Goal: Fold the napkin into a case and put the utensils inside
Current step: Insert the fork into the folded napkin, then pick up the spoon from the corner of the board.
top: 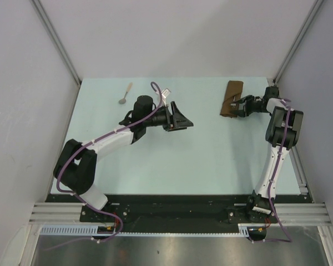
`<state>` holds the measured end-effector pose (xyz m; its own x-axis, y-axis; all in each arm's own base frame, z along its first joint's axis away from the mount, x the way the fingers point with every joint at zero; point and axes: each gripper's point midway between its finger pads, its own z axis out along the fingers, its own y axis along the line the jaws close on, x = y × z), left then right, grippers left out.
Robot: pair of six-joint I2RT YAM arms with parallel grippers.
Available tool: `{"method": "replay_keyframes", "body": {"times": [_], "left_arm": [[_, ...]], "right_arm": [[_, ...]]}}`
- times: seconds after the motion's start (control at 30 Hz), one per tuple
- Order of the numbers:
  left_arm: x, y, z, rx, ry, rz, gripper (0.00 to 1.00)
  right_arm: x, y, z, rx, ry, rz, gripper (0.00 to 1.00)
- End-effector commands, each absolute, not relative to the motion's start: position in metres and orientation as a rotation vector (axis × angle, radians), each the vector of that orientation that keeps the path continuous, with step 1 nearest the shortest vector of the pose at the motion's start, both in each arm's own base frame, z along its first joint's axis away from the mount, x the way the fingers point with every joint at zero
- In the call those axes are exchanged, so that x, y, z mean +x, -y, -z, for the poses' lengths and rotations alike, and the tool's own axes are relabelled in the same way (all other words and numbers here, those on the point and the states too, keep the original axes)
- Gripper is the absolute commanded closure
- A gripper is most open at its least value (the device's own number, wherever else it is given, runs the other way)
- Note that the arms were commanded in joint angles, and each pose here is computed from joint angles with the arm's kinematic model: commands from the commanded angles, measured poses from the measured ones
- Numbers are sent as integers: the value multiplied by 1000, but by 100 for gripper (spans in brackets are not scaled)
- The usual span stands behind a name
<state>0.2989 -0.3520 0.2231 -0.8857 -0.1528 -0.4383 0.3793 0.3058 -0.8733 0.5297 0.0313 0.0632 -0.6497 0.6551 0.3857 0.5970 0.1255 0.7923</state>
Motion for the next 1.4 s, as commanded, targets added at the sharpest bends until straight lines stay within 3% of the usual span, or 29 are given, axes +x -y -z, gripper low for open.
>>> {"method": "replay_keyframes", "body": {"times": [0.0,0.23,0.4,0.53,0.63,0.83,1.13,1.37], "left_arm": [[311,343,-231,232,-2090,1571,28],[361,302,-214,191,-2187,1194,22],[417,226,-188,57,-2296,807,20],[474,156,-135,-35,-2399,394,24],[505,118,-131,-42,-2422,262,28],[547,78,-107,-335,-2423,282,31],[551,30,-75,-1092,-2233,465,32],[569,18,-55,-1325,-2132,567,37]], "right_arm": [[510,-42,-89,1223,-2374,-1568,44],[454,-52,-140,978,-2361,-1418,34],[395,-94,-175,620,-2403,-1299,32],[358,-133,-175,277,-2478,-1018,31],[329,-169,-183,106,-2449,-1101,31],[305,-159,-190,58,-2412,-1140,31],[289,-157,-201,82,-2329,-1241,30],[286,-153,-210,71,-2281,-1237,30]]}}
